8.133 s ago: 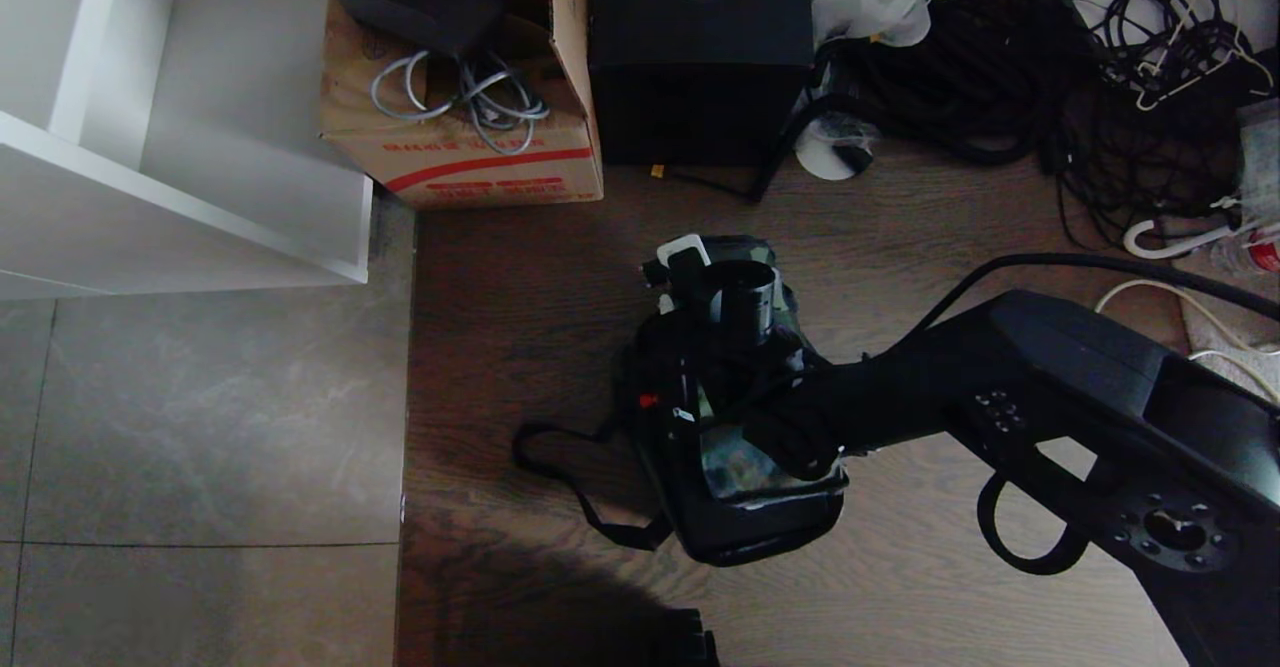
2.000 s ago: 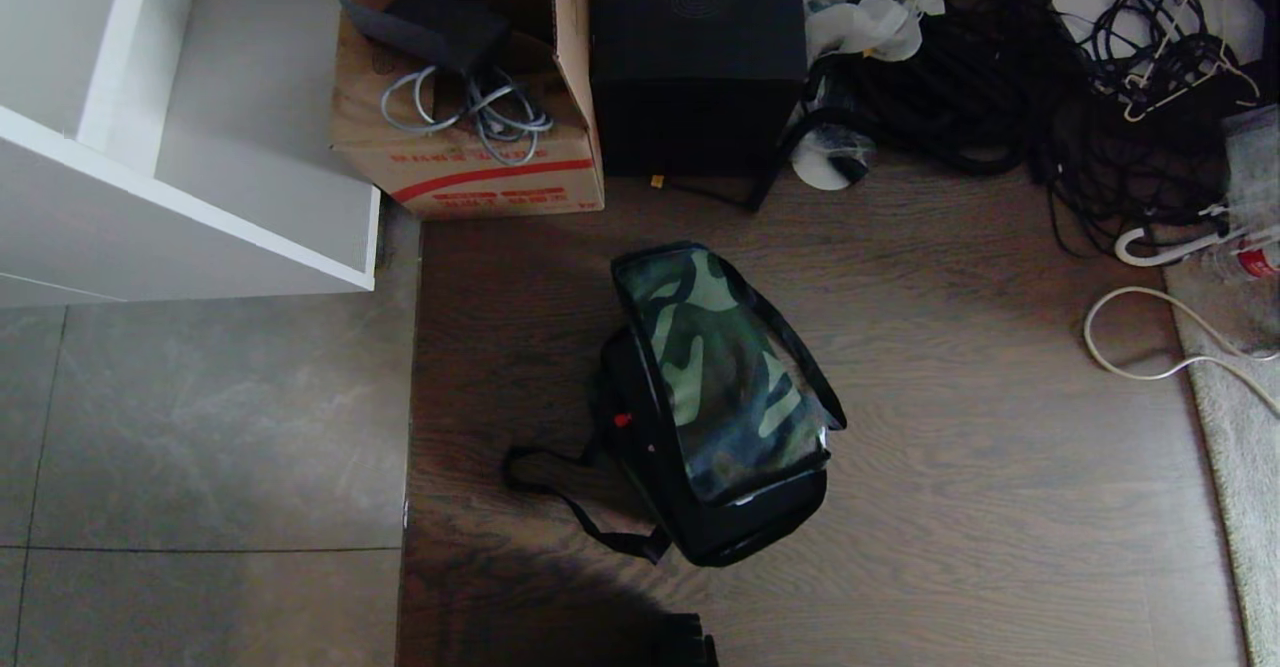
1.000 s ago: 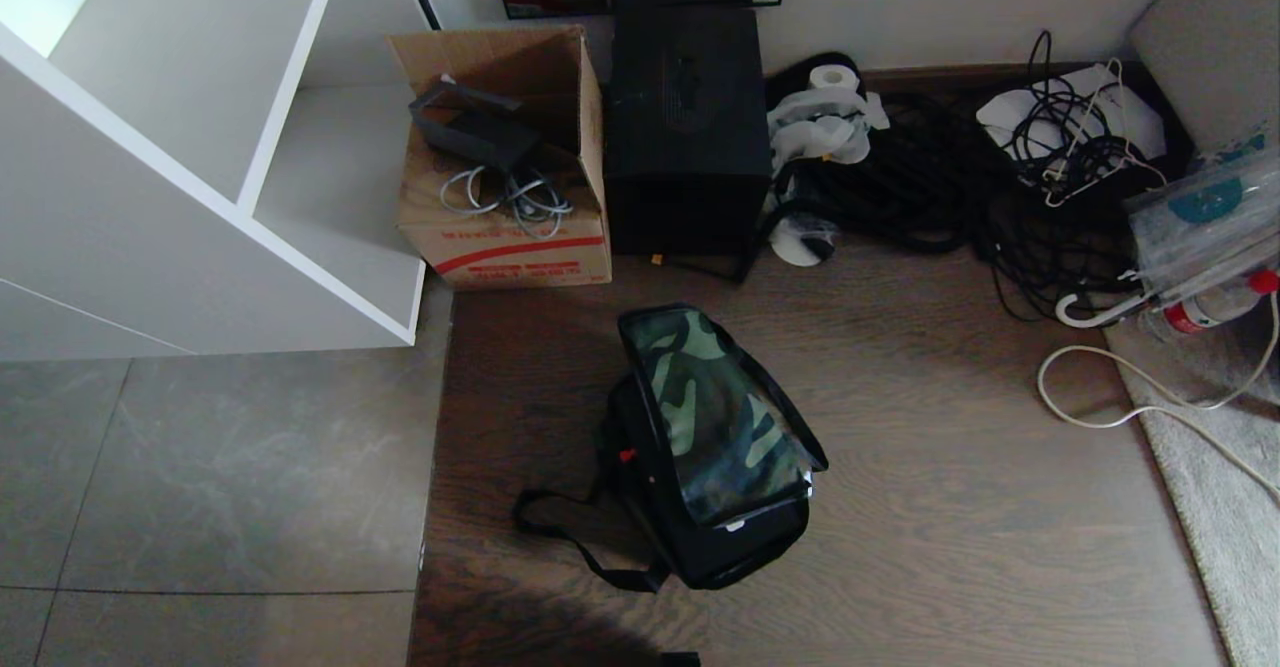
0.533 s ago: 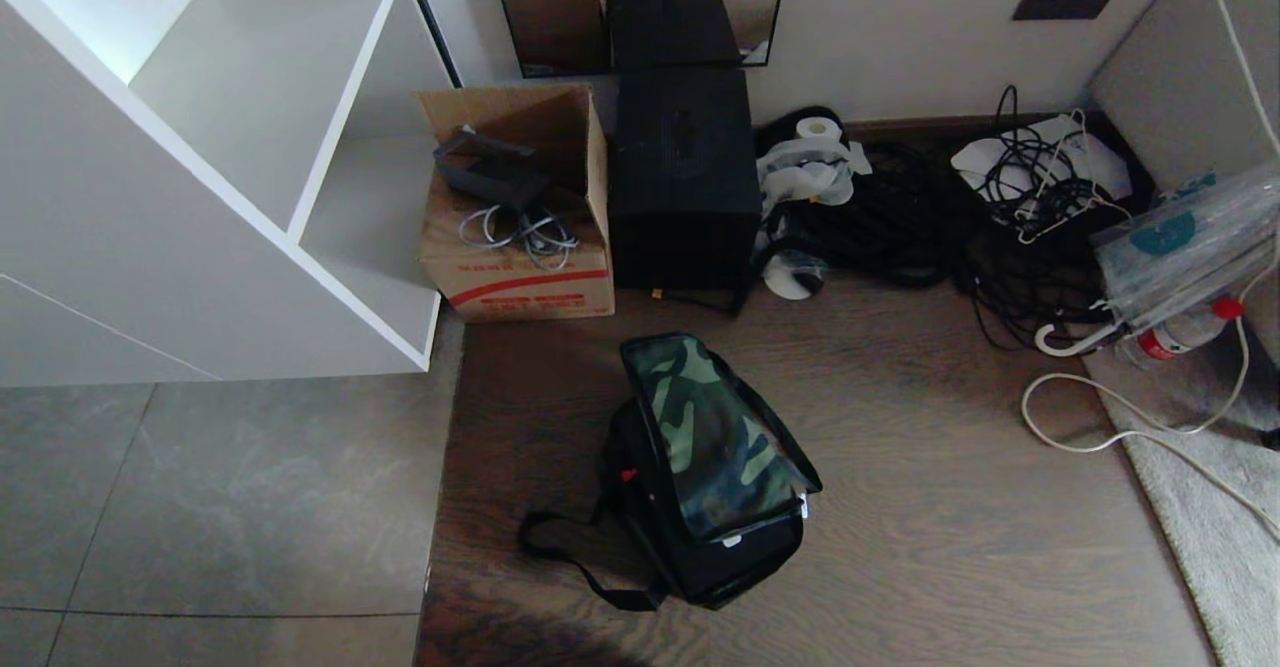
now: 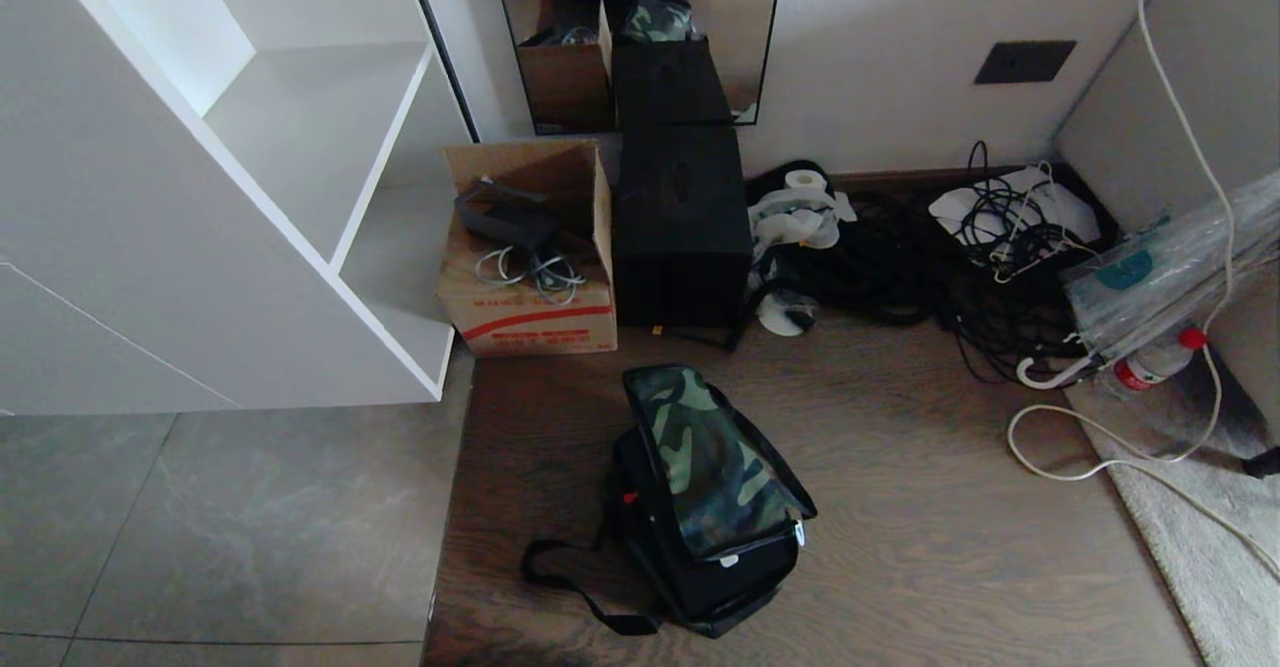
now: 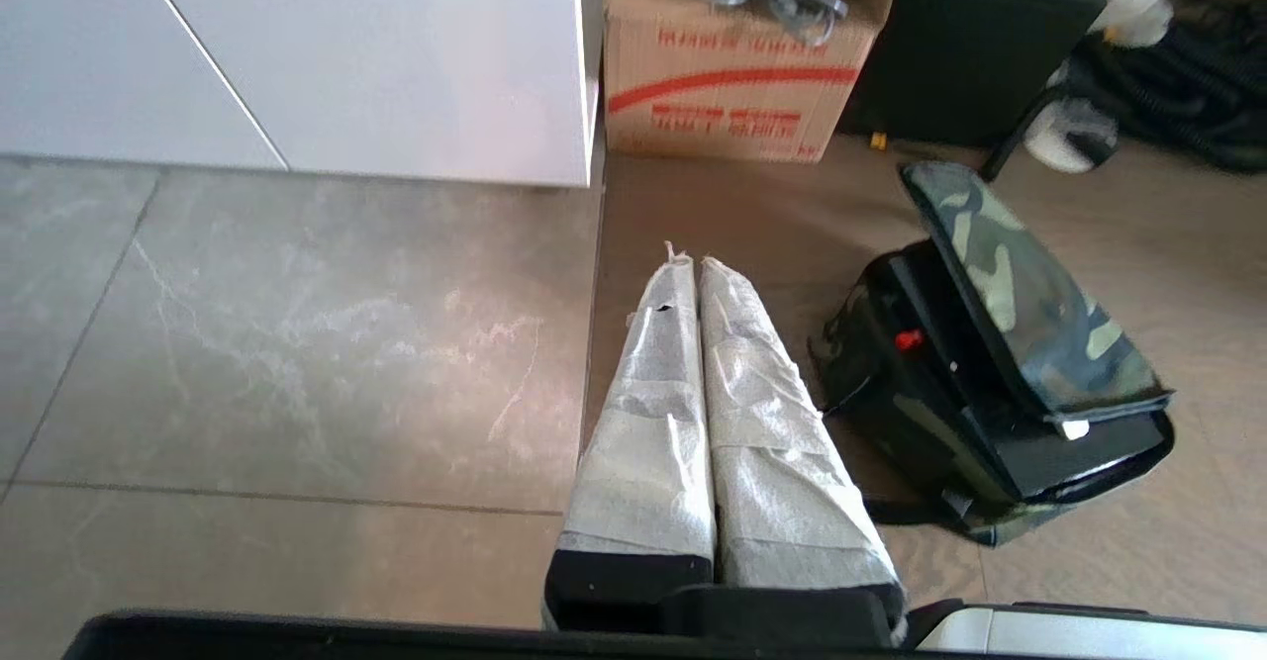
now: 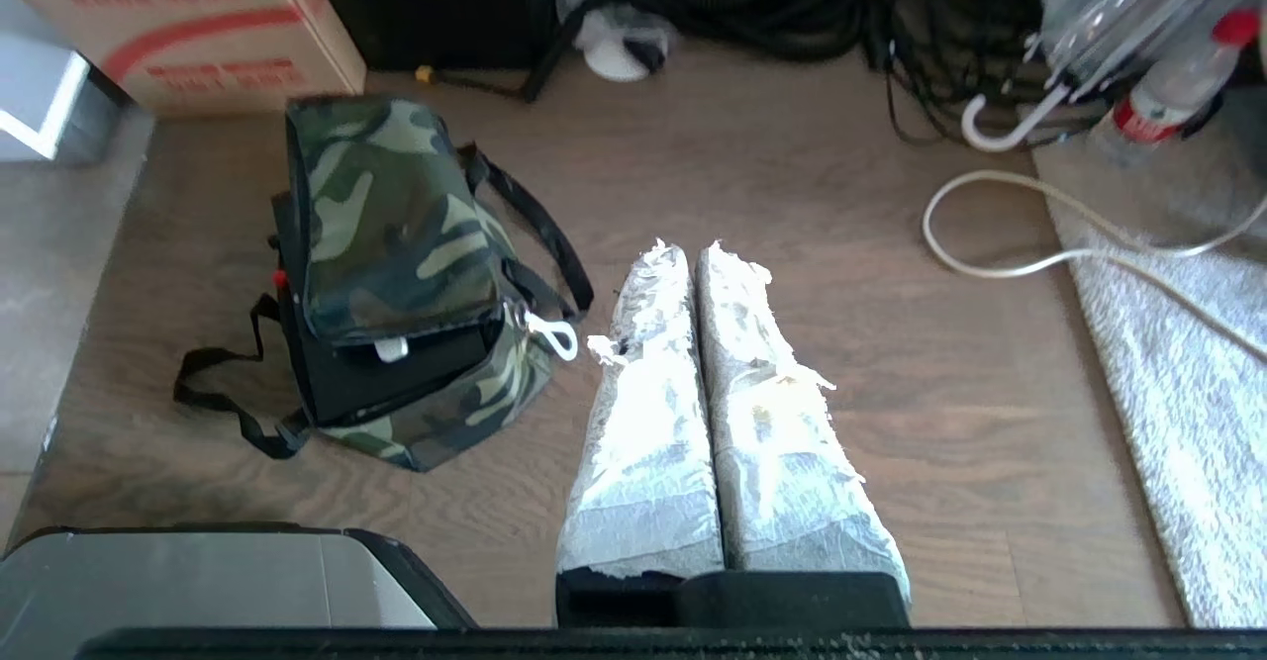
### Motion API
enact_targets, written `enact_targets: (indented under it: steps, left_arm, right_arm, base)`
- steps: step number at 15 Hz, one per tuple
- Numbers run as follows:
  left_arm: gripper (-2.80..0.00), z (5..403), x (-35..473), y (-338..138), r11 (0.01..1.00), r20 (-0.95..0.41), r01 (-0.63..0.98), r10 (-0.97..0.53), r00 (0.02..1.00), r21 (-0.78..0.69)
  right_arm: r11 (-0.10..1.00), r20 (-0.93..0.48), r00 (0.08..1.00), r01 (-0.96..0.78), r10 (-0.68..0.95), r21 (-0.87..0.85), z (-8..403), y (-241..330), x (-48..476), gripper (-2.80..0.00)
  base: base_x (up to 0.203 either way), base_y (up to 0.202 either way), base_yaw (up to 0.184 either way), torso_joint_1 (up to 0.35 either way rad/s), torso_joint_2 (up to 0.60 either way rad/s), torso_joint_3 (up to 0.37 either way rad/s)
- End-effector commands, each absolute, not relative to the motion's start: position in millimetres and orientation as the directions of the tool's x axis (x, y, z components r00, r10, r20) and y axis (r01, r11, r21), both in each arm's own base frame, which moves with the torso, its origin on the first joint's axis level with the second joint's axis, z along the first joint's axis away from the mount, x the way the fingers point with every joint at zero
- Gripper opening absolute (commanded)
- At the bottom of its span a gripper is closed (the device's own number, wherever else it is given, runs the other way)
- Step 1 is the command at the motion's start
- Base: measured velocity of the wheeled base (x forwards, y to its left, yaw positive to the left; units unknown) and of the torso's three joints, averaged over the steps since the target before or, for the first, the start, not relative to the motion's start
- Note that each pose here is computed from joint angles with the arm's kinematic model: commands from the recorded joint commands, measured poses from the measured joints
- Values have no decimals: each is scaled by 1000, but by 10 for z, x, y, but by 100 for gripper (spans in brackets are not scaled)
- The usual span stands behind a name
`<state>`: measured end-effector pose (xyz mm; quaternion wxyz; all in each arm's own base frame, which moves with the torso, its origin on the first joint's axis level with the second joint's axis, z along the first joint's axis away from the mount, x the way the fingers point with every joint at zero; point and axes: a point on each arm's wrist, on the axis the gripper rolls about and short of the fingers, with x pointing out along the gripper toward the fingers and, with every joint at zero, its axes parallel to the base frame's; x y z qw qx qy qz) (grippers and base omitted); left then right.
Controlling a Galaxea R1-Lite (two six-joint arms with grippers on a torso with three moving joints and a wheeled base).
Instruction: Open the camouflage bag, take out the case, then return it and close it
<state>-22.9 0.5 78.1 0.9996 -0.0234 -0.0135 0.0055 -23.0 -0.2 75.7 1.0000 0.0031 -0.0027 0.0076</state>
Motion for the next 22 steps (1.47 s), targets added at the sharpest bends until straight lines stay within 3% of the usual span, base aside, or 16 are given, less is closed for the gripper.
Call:
enact_targets:
  steps: [1,22]
  left_arm:
    - [-280,760,-222,5,999,18,-11,12,1000,-48]
    - [-280,760,-222,5,999,18,-11,12,1000,-48]
  right_arm:
    - [1000,2,1000,-15,15,6,754,-2,-227,-280]
    - [1000,3,1000,-17,17,8,755,-2,-227,-280]
  base:
    - [0,0,0,-2,6,203]
    - [0,0,0,3,2,201]
